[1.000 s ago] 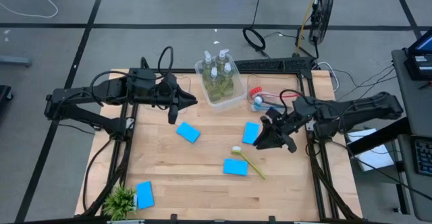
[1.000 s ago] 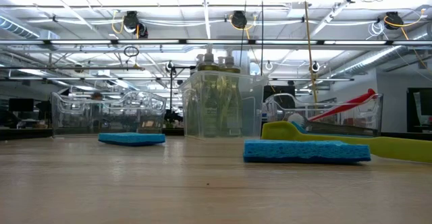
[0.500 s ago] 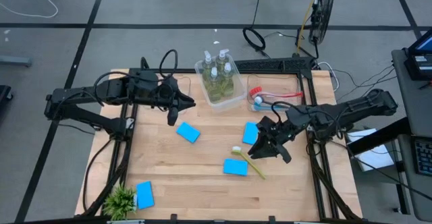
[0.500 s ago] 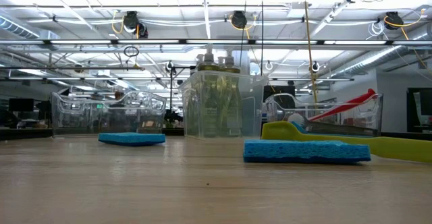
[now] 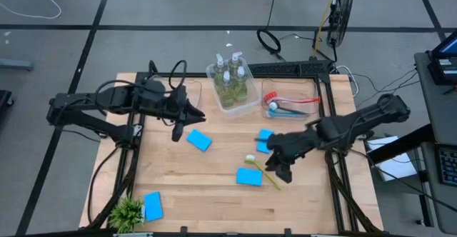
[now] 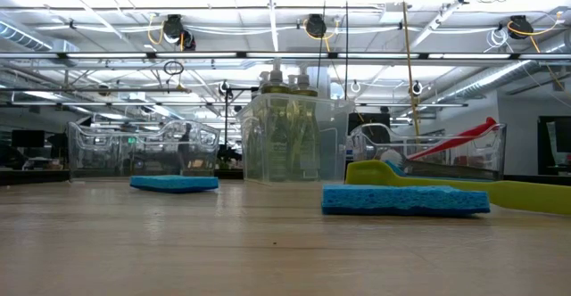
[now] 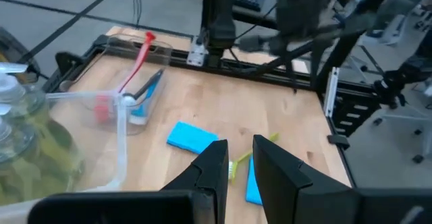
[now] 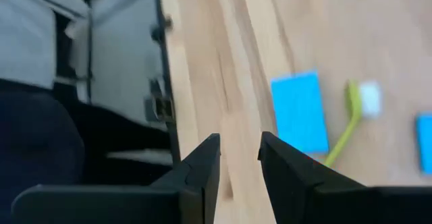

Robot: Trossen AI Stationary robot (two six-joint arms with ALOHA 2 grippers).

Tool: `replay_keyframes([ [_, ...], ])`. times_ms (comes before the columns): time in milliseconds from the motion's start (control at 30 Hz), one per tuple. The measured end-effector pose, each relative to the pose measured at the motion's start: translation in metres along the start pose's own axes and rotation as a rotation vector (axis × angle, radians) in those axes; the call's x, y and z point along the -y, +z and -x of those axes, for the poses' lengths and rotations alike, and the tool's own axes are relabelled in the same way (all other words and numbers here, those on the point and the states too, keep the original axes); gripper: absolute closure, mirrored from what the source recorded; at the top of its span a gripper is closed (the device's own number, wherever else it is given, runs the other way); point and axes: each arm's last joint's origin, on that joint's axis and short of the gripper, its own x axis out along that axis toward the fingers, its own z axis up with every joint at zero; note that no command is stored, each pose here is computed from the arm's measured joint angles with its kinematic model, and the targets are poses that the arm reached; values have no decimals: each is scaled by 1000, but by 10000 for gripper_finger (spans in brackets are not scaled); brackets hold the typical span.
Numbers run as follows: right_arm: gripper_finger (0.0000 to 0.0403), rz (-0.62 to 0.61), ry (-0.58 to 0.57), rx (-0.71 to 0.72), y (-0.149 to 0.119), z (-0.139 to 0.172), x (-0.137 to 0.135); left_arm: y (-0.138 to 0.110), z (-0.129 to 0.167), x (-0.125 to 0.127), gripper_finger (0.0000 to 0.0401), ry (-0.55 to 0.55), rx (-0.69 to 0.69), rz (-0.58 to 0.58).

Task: Pick & Place Kitchen Sink Supplies
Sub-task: Put the green dish brush into the right transparent bin

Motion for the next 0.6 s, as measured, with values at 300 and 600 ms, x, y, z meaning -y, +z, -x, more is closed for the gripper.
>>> replay_keyframes([
  [300, 310, -74, -100, -317, -21, -55, 7, 6, 27, 7, 329, -37, 94, -69],
  [600, 310, -78, -259, -394, -30, -81, 19, 5, 41, 15, 329, -78, 109, -110],
])
